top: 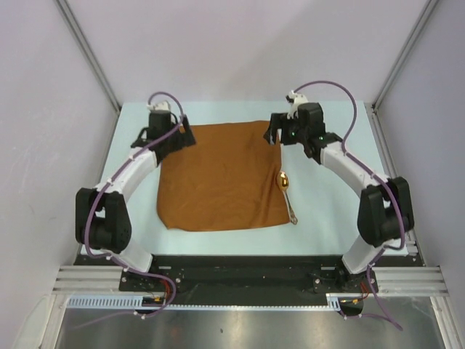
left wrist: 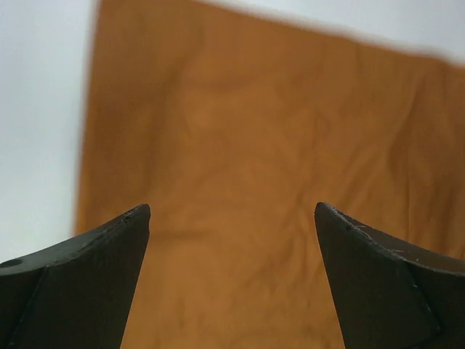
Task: Fold the napkin, place the utensils inside, and roll it up
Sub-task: Flatten out the napkin at the center of the board, then fold the napkin at the center of the board.
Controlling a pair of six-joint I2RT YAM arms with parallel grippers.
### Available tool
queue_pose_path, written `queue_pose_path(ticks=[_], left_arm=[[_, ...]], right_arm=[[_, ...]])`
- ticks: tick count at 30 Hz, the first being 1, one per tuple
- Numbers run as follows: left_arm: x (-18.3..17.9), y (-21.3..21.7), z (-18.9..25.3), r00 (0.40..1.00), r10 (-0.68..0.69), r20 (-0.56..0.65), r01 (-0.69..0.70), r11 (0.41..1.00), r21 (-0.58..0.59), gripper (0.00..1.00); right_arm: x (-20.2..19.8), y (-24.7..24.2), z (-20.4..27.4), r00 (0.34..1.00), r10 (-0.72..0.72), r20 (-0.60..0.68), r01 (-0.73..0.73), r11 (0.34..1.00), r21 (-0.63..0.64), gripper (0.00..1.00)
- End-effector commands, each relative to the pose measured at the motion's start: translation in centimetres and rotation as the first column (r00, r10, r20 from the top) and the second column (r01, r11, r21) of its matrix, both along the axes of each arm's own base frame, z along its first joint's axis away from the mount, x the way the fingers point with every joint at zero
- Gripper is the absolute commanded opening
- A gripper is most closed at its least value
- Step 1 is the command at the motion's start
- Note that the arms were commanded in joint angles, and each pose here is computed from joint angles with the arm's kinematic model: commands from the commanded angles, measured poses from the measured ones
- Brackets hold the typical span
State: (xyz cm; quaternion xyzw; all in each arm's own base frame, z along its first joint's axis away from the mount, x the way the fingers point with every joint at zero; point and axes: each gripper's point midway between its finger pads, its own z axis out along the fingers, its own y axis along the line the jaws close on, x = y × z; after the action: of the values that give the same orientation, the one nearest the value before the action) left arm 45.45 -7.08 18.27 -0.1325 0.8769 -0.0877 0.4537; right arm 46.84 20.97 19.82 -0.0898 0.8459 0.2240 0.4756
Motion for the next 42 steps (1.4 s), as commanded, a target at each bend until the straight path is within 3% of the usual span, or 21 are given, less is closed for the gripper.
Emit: queue_pose_path(ticks=[1, 6, 11, 16, 22, 24, 26, 29, 31, 40, 42], left_arm=[[-3.9, -5.8, -2.0, 0.989, -0.144, 0.019, 0.145, 0.985, -0.097, 1.0], [-6.8, -10.3, -1.6, 0.957, -0.28, 0.075, 0.288, 0.947, -0.145, 1.0], [-8.5, -11.0, -4.2, 0.953, -0.303, 0.017, 0.301, 0.936, -0.185, 1.0], [-10.5, -12.2, -6.0, 0.936, -0.352, -0.008, 0.346, 0.926, -0.15, 0.99], [-14.5, -21.4, -5.2, 0.791, -0.604, 0.097, 0.611, 0.789, -0.072, 0.91], [-16.7, -26.1, -4.2, 0.687, -0.71, 0.151, 0.722, 0.69, -0.043, 0.86], [-19.1, -29.6, -5.5, 0.6, -0.79, 0.127, 0.798, 0.602, -0.025, 0.82], [-21.1, -33.8, -5.5, 0.5, -0.853, 0.15, 0.865, 0.5, -0.042, 0.7], [-22.6, -35.6, -6.7, 0.451, -0.882, 0.138, 0.893, 0.446, -0.062, 0.69], [-25.6, -39.9, -8.8, 0.352, -0.925, 0.14, 0.933, 0.336, -0.125, 0.66], [-25.6, -40.4, -10.1, 0.351, -0.93, 0.113, 0.933, 0.336, -0.129, 0.66]], right_arm=[[-5.7, -1.3, -2.5, 0.993, -0.047, -0.107, 0.045, 0.999, -0.02, 0.84], [-11.6, -4.6, -7.7, 0.961, -0.158, -0.227, 0.13, 0.982, -0.133, 0.82], [-14.6, -6.9, -9.2, 0.933, -0.244, -0.263, 0.186, 0.956, -0.228, 0.8], [-17.0, -5.7, -9.6, 0.931, -0.225, -0.288, 0.143, 0.949, -0.279, 0.77], [-17.4, -8.5, -9.9, 0.881, -0.332, -0.337, 0.263, 0.936, -0.233, 0.68], [-16.8, -9.4, -9.1, 0.877, -0.352, -0.327, 0.303, 0.933, -0.192, 0.67], [-15.9, -10.8, -8.1, 0.865, -0.389, -0.317, 0.358, 0.921, -0.151, 0.67], [-15.1, -12.3, -6.0, 0.86, -0.424, -0.284, 0.419, 0.904, -0.081, 0.67], [-14.8, -13.4, -5.2, 0.854, -0.445, -0.271, 0.449, 0.892, -0.049, 0.67], [-15.5, -16.4, -2.9, 0.849, -0.475, -0.23, 0.491, 0.871, 0.013, 0.66], [-15.7, -16.8, -3.2, 0.846, -0.477, -0.237, 0.495, 0.869, 0.017, 0.66]])
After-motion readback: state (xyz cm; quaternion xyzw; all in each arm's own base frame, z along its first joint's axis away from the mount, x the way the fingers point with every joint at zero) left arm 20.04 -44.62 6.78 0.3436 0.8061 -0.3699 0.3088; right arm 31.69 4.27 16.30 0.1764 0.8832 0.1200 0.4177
